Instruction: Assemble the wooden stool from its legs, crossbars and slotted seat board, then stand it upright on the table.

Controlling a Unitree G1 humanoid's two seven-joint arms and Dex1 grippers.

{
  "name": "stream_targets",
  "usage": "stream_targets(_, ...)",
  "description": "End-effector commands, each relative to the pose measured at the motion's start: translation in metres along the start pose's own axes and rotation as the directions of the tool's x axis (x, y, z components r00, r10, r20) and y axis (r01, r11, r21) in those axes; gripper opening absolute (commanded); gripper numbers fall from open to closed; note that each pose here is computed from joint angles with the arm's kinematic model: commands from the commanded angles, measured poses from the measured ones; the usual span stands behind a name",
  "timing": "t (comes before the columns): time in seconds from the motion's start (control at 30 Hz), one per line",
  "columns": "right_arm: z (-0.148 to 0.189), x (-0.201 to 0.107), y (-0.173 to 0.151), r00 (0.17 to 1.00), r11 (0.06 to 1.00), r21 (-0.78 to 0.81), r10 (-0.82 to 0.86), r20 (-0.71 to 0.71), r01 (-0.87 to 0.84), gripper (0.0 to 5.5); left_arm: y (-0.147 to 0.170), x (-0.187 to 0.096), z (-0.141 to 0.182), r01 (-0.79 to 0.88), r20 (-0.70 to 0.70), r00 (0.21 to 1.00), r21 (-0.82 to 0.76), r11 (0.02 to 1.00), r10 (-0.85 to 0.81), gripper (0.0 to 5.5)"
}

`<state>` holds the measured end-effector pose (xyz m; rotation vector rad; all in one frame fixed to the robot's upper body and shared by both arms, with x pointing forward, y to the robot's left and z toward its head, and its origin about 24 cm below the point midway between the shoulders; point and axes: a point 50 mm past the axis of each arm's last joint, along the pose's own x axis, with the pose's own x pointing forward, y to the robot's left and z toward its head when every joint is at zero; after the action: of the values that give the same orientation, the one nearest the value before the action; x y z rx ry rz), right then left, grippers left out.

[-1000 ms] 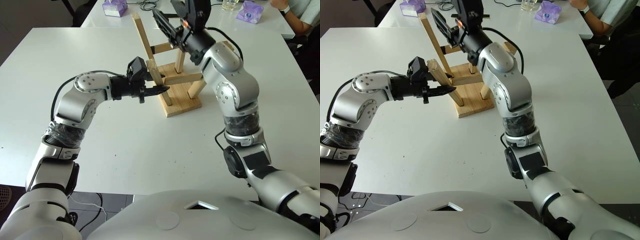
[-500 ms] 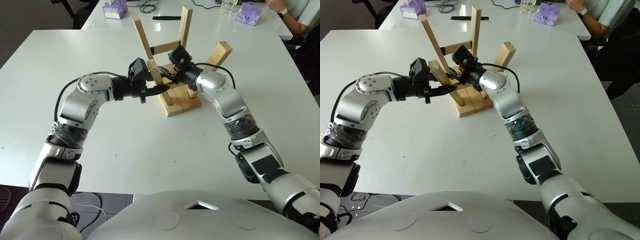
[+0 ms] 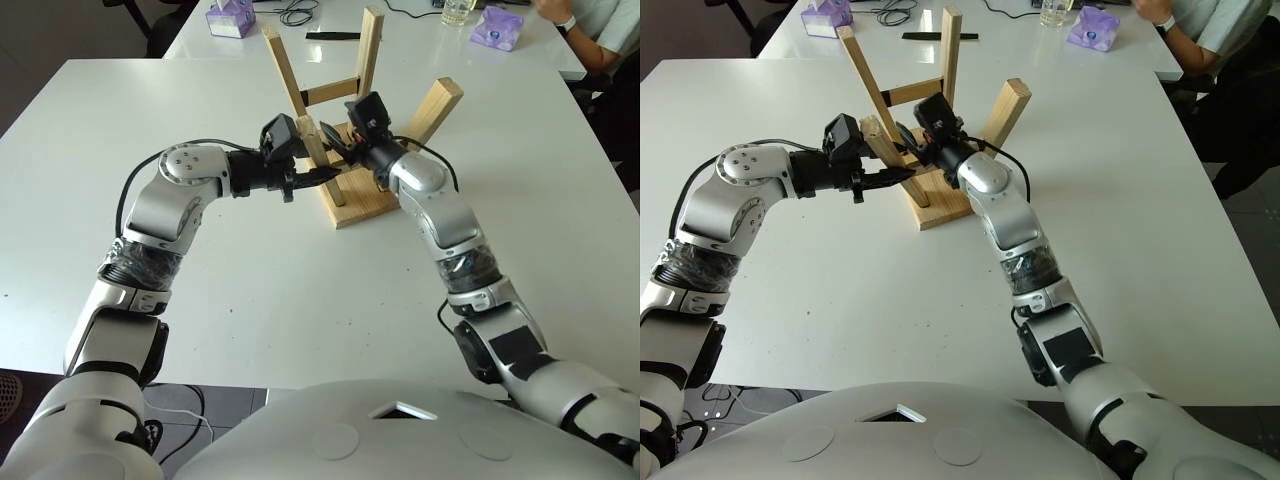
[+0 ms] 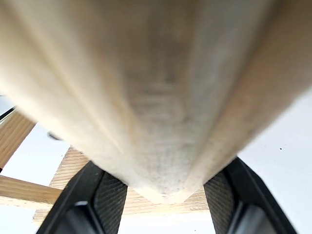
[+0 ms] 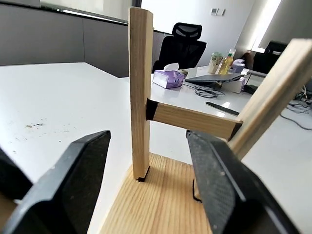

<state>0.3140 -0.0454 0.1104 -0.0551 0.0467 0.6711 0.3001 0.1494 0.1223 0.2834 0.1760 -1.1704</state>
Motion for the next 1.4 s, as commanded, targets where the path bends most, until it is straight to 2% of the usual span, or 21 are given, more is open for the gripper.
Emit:
stream_targets(0.03, 0.095, -0.028, 0.016, 0.886, 0.935, 0.193, 0.194, 0.421, -0.296, 2.88, -0.029, -0.004, -0.084, -0.011, -0.343, 0.937, -0.193, 0.981, -0.057, 2.05)
stream_targets(0.1, 0.137, -0.051, -0.009, 0.808, 0.929, 0.202, 0.146, 0.57, -0.311, 2.88, -0.029, -0.007, -0.084, -0.013, -0.343, 0.938, -0.2, 0.98, -0.057, 2.05)
stream_targets(0.2, 0.16, -0.078, -0.08, 0.78, 0.971, 0.228, -0.089, 0.62, -0.071, 2.88, -0.031, -0.011, -0.082, -0.017, -0.334, 0.941, -0.209, 0.978, -0.055, 2.05)
stream_targets(0.27, 0.148, -0.096, -0.139, 0.768, 0.939, 0.268, -0.334, 0.546, 0.217, 2.88, -0.032, -0.014, -0.08, -0.016, -0.322, 0.945, -0.219, 0.976, -0.057, 2.05)
stream_targets(0.33, 0.113, -0.114, -0.192, 0.72, 0.801, 0.113, -0.582, 0.378, 0.588, 2.88, -0.033, -0.016, -0.077, -0.009, -0.315, 0.947, -0.222, 0.975, -0.063, 2.05)
stream_targets(0.4, 0.082, -0.132, -0.222, 0.666, 0.691, -0.01, -0.694, 0.273, 0.723, 2.88, -0.033, -0.018, -0.073, 0.004, -0.307, 0.949, -0.223, 0.975, -0.074, 2.05)
stream_targets(0.43, 0.072, -0.135, -0.227, 0.66, 0.677, -0.025, -0.708, 0.251, 0.736, 2.88, -0.032, -0.018, -0.071, 0.009, -0.306, 0.949, -0.221, 0.975, -0.078, 2.05)
stream_targets(0.5, 0.052, -0.124, -0.224, 0.688, 0.675, -0.138, -0.696, 0.208, 0.725, 2.88, -0.032, -0.02, -0.069, 0.015, -0.305, 0.949, -0.219, 0.976, -0.083, 2.05)
stream_targets(0.57, 0.035, -0.101, -0.209, 0.753, 0.725, -0.204, -0.636, 0.168, 0.658, 2.88, -0.031, -0.02, -0.067, 0.024, -0.306, 0.948, -0.216, 0.976, -0.091, 2.05)
stream_targets(0.63, 0.028, -0.067, -0.178, 0.84, 0.812, -0.217, -0.513, 0.176, 0.541, 2.88, -0.03, -0.019, -0.066, 0.033, -0.307, 0.946, -0.213, 0.976, -0.099, 2.05)
stream_targets(0.67, 0.028, -0.048, -0.155, 0.884, 0.869, -0.187, -0.426, 0.191, 0.459, 2.88, -0.029, -0.019, -0.065, 0.037, -0.308, 0.946, -0.212, 0.977, -0.102, 2.05)
stream_targets(0.73, 0.04, -0.012, -0.077, 0.961, 0.981, -0.127, -0.11, 0.253, 0.145, 2.88, -0.029, -0.014, -0.063, 0.047, -0.307, 0.945, -0.208, 0.977, -0.111, 2.05)
stream_targets(0.77, 0.05, -0.006, -0.037, 0.955, 0.995, -0.097, 0.05, 0.292, -0.023, 2.88, -0.03, -0.012, -0.062, 0.054, -0.305, 0.945, -0.207, 0.977, -0.117, 2.05)
stream_targets(0.83, 0.076, -0.014, 0.029, 0.872, 0.948, -0.059, 0.311, 0.379, -0.313, 2.88, -0.033, -0.004, -0.059, 0.077, -0.298, 0.945, -0.191, 0.979, -0.132, 2.05)
stream_targets(0.87, 0.088, -0.021, 0.052, 0.823, 0.91, -0.04, 0.39, 0.412, -0.412, 2.88, -0.036, 0.0, -0.054, 0.088, -0.283, 0.949, -0.185, 0.979, -0.138, 2.05)
stream_targets(0.93, 0.099, -0.031, 0.071, 0.785, 0.873, -0.029, 0.452, 0.423, -0.487, 2.88, -0.04, 0.005, -0.045, 0.105, -0.245, 0.958, -0.184, 0.977, -0.148, 2.05)
stream_targets(1.03, 0.079, -0.026, 0.049, 0.867, 0.916, -0.044, 0.391, 0.308, -0.398, 2.88, -0.042, 0.005, -0.044, 0.101, -0.233, 0.962, -0.193, 0.976, -0.146, 2.05)
stream_targets(1.13, 0.052, -0.024, 0.0, 0.965, 0.979, -0.117, 0.185, 0.188, -0.165, 2.88, -0.04, -0.002, -0.052, 0.065, -0.253, 0.96, -0.211, 0.975, -0.118, 2.05)
stream_targets(1.2, 0.034, -0.032, -0.046, 0.994, 0.977, -0.212, -0.012, 0.111, 0.036, 2.88, -0.04, -0.007, -0.056, 0.046, -0.258, 0.96, -0.223, 0.974, -0.104, 2.05)
stream_targets(1.3, 0.02, -0.062, -0.117, 0.944, 0.904, -0.275, -0.328, 0.047, 0.328, 2.88, -0.041, -0.013, -0.058, 0.021, -0.262, 0.961, -0.235, 0.972, -0.084, 2.05)
stream_targets(1.4, 0.023, -0.095, -0.163, 0.848, 0.767, -0.398, -0.527, 0.057, 0.503, 2.88, -0.039, -0.017, -0.059, -0.009, -0.265, 0.963, -0.236, 0.972, -0.056, 2.05)
